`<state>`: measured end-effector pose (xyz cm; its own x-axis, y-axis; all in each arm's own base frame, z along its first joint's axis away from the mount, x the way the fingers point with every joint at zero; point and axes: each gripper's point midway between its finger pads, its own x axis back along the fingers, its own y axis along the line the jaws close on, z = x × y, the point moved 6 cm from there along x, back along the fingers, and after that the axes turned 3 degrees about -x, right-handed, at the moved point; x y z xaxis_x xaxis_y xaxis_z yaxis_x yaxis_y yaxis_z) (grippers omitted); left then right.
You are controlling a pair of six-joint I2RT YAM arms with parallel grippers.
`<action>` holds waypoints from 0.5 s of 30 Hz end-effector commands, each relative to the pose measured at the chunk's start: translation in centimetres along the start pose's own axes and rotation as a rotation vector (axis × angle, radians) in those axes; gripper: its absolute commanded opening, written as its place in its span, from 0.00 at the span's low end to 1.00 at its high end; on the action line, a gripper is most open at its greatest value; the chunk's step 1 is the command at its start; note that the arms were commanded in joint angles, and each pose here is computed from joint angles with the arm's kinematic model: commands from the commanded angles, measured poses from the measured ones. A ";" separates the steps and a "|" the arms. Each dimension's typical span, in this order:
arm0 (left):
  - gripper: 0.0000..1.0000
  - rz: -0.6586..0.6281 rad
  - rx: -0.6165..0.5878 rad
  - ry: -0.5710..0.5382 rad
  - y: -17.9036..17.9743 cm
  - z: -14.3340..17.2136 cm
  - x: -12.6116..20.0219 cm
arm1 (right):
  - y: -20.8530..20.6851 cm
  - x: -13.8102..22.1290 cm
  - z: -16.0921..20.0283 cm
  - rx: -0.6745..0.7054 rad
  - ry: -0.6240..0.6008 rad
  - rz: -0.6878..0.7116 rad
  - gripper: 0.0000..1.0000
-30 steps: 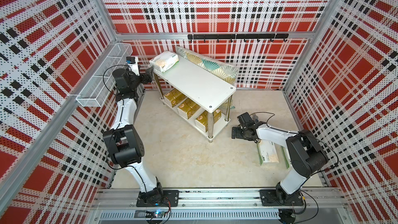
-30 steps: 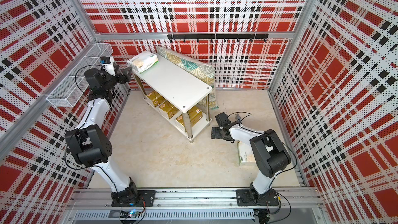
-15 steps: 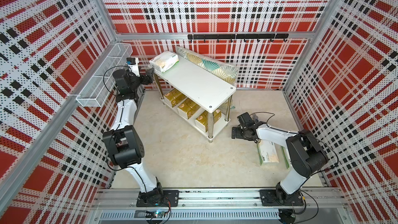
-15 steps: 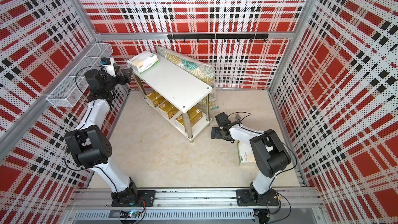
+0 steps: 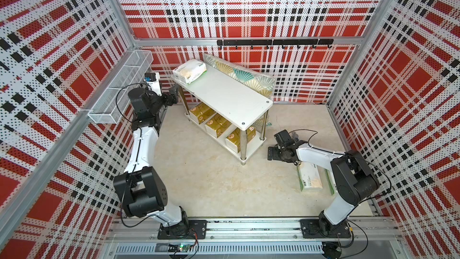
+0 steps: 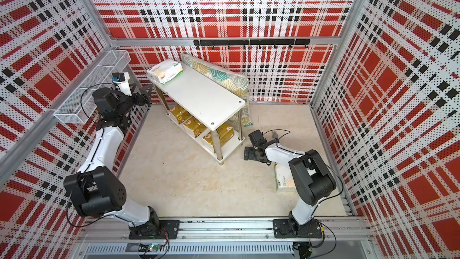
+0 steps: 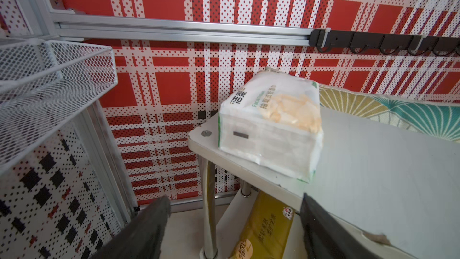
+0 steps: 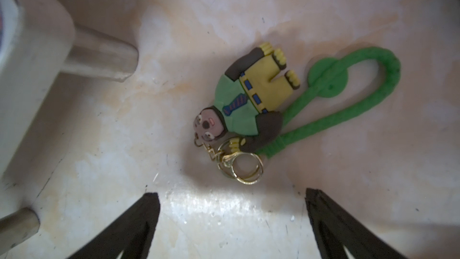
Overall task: Place the tissue boxes on the shelf by color
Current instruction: Place a box of tissues on the shelf.
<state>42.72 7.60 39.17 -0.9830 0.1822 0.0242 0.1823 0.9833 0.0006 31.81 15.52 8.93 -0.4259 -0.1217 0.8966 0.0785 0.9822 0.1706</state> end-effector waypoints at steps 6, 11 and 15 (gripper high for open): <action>0.85 -0.121 0.139 0.166 -4.2 5.9 4.8 | 0.1 2.3 -0.6 -0.010 -0.068 -0.017 1.00; 0.85 -0.161 0.204 0.288 -6.8 8.1 6.4 | -0.2 3.7 -0.7 -0.005 -0.076 0.000 1.00; 0.85 -0.207 0.187 0.372 -9.0 9.3 8.0 | -0.6 4.5 -0.5 -0.008 -0.077 0.016 1.00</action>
<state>34.77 0.40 30.58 -0.9366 0.0880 0.3391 0.0371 0.9874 -0.1537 31.18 14.80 12.57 -0.4951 -0.1228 0.8601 0.0825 0.9788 0.1873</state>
